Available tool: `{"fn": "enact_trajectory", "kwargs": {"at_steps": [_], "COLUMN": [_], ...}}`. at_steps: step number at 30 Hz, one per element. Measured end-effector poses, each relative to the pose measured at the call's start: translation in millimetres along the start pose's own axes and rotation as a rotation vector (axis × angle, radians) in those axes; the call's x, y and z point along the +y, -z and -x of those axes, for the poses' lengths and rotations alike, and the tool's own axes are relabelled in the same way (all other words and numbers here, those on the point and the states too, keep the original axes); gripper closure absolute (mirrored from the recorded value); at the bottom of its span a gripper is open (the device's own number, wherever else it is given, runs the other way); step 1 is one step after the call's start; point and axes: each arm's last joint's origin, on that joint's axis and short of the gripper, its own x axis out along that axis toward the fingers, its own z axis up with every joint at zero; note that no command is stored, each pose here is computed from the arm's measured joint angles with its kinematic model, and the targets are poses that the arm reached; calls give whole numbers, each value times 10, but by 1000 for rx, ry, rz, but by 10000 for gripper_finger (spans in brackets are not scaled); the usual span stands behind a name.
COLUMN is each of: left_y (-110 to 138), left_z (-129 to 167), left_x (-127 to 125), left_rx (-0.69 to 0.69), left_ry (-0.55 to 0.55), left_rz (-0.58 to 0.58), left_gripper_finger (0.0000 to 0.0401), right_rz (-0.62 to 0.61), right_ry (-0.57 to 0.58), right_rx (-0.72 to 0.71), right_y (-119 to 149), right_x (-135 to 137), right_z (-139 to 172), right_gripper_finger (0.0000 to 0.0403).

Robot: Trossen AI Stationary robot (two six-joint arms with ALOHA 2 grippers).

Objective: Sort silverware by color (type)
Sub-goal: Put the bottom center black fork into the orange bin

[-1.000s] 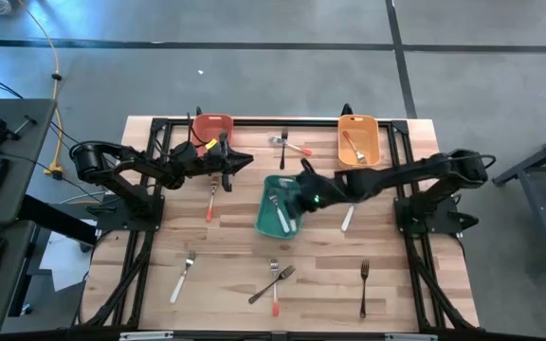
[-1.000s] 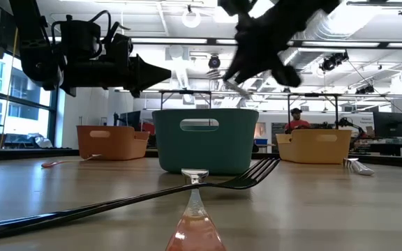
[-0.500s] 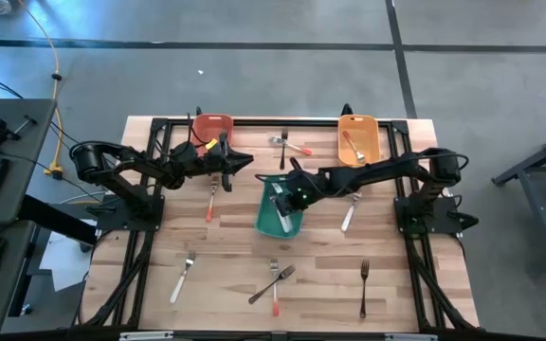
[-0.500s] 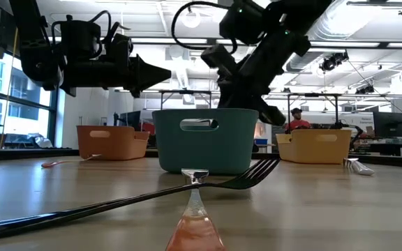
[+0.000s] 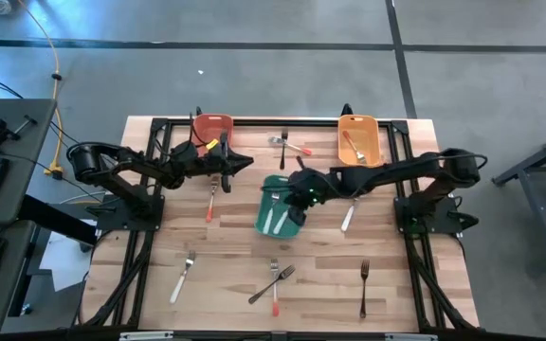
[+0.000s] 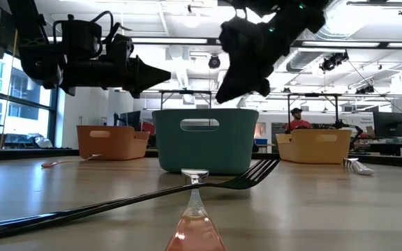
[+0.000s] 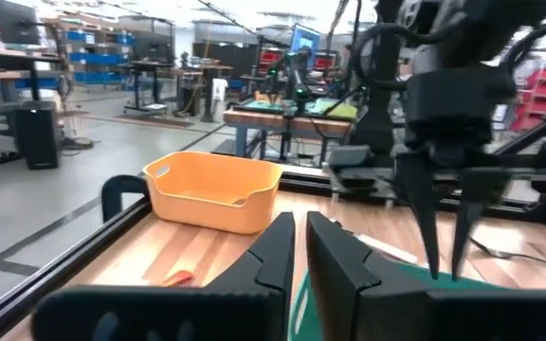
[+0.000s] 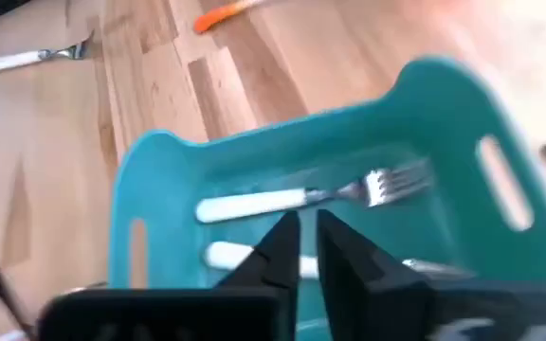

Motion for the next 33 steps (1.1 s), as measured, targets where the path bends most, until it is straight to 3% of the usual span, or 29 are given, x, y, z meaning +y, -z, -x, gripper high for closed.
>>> {"fn": "enact_trajectory", "kwargs": {"at_steps": [8,14,19,24,28,33], "left_y": [-159,-235,-316,-360,-248,-56], "left_z": [-91,-326,-467,-506,-563,-679], "left_x": [-157,-537,-976,-1406,-1743,-2152], "left_rx": [56,314,595,778,912,1042], "left_ry": [113,131,113,81,60,-31], "left_rz": [-15,-58,-49,85,211,283], "left_gripper_finger": [400,401,401,401,401,397], "right_rz": [166,207,253,274,268,262], "right_ry": [-151,-85,9,44,63,62], "right_rx": [-419,-691,-738,-759,-750,-736], "right_y": [430,718,802,784,787,797], "right_x": [-326,-710,-968,-1114,-1149,-1152], "right_z": [191,483,641,710,707,696], "right_gripper_finger": [400,402,402,403,403,403]}}
